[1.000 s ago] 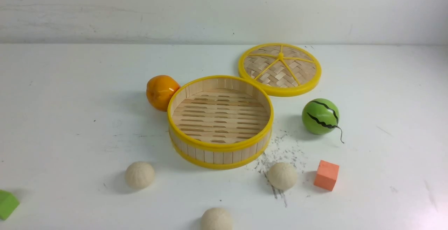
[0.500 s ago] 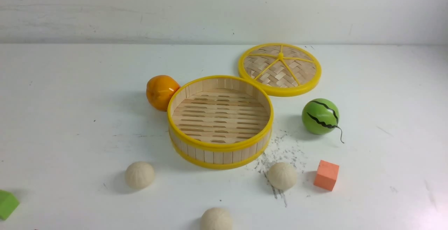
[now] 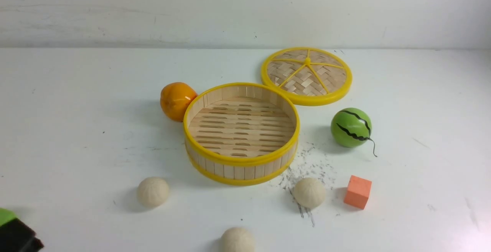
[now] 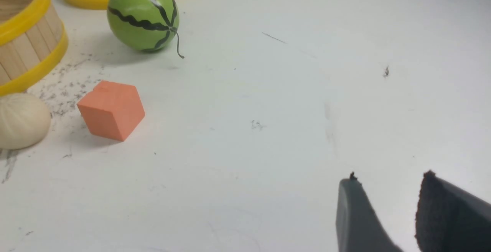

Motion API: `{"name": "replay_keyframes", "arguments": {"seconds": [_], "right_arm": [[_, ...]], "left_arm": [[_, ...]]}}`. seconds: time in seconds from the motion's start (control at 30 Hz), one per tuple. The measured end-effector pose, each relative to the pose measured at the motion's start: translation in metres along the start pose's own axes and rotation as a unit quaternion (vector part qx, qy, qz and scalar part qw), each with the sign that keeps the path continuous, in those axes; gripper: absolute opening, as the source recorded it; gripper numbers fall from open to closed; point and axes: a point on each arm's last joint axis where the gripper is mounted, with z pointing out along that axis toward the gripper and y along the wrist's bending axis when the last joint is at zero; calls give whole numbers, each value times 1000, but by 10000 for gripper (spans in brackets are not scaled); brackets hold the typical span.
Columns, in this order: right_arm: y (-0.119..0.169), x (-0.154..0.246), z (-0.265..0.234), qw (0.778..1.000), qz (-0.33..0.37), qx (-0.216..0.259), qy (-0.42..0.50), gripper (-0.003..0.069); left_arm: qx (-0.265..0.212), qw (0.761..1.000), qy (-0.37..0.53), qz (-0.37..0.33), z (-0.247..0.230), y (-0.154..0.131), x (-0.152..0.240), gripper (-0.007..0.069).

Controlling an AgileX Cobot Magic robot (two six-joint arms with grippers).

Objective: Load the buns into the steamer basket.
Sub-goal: Use the left arm to grab a steamed stuffed bun

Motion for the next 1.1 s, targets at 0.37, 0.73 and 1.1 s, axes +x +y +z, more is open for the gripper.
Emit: {"name": "replay_keyframes", "arguments": {"seconds": [0.37, 0.73, 1.1], "right_arm": [[0, 0, 0, 1000, 0, 0, 0, 240], [0, 0, 0, 1000, 0, 0, 0, 240], [0, 0, 0, 1000, 0, 0, 0, 240]], "left_arm": [[-362, 837, 293, 287, 55, -15, -68, -14], [-365, 721, 489, 329, 177, 11, -46, -10], [-389, 683, 545, 291, 293, 58, -17, 388]]}}
